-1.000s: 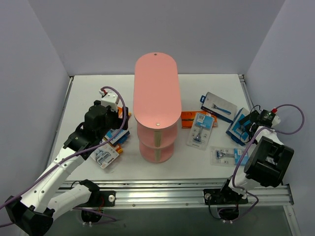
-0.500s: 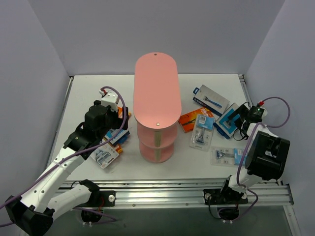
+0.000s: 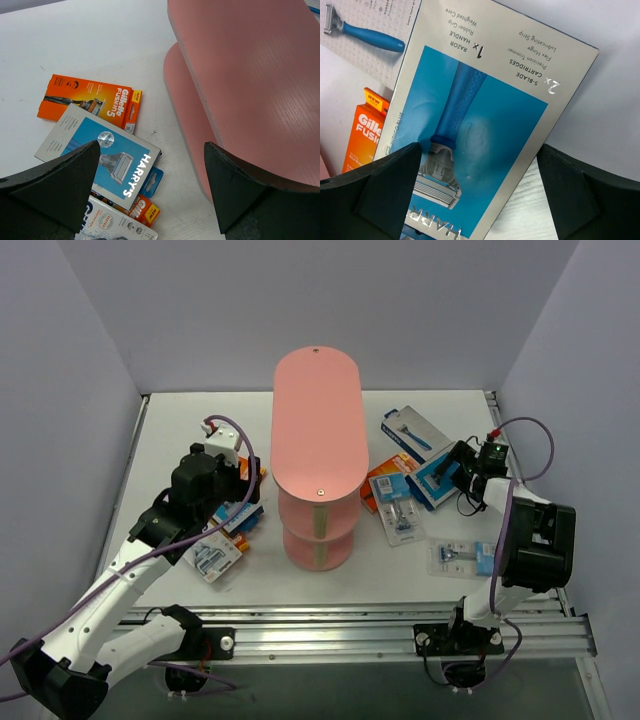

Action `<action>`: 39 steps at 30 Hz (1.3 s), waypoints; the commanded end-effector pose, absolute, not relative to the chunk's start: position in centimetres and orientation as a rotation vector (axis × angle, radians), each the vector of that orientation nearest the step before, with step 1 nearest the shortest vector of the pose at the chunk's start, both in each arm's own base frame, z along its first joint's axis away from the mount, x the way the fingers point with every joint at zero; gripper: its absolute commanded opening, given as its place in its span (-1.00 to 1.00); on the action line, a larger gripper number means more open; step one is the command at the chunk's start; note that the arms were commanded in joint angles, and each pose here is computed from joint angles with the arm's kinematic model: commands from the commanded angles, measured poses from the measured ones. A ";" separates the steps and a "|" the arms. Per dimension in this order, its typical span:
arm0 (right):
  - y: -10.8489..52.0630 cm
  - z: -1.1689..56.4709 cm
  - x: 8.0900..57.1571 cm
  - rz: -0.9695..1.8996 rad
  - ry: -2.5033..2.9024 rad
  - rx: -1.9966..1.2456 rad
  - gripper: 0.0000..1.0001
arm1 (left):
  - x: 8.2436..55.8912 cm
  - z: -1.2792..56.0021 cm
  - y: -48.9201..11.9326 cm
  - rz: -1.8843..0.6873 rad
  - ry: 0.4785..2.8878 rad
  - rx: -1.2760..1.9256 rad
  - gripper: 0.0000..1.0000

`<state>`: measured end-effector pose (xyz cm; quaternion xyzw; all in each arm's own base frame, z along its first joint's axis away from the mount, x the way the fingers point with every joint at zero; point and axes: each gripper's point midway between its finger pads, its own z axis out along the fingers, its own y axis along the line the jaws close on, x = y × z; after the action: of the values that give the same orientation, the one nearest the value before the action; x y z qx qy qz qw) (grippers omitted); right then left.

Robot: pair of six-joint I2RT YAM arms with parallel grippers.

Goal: Place and organize the shaving razors onto the shelf

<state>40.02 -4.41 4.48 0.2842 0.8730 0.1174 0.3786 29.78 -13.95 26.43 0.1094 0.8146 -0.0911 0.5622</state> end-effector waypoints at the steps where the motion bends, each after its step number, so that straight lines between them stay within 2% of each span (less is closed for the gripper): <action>1: -2.9 5.8 41.7 0.358 2.236 0.631 0.88 | 29.7 29.2 -14.0 -0.231 1.852 0.246 0.88; 8: -1.3 8.0 43.3 0.369 2.230 0.562 0.88 | 29.7 29.3 -13.9 -0.232 1.850 0.242 0.88; 19: -2.4 10.8 39.6 0.182 2.280 0.556 0.88 | 29.7 29.3 -13.9 -0.230 1.851 0.244 0.88; 22: -1.4 12.6 38.9 0.136 2.263 0.497 0.81 | 29.8 29.3 -13.8 -0.221 1.852 0.238 0.88; 25: -0.4 14.6 38.6 0.079 2.222 0.404 0.62 | 29.8 29.3 -13.6 -0.211 1.851 0.234 0.88; 27: 1.7 15.4 38.5 0.093 2.211 0.315 0.39 | 29.8 29.2 -13.5 -0.205 1.852 0.231 0.88; 30: 3.4 15.5 38.5 0.063 2.230 0.226 0.26 | 29.9 29.2 -13.3 -0.195 1.850 0.226 0.88; 35: 5.0 14.7 38.7 0.020 2.268 0.133 -0.25 | 29.8 29.5 -13.1 -0.190 1.841 0.219 0.88; 39: 6.6 13.9 38.8 0.021 2.278 0.073 -0.32 | 29.7 29.7 -13.1 -0.192 1.837 0.218 0.88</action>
<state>38.40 6.45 13.42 0.0486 0.9090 0.0338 0.4126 29.73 -13.15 26.80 0.0982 0.8128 -0.0771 0.5690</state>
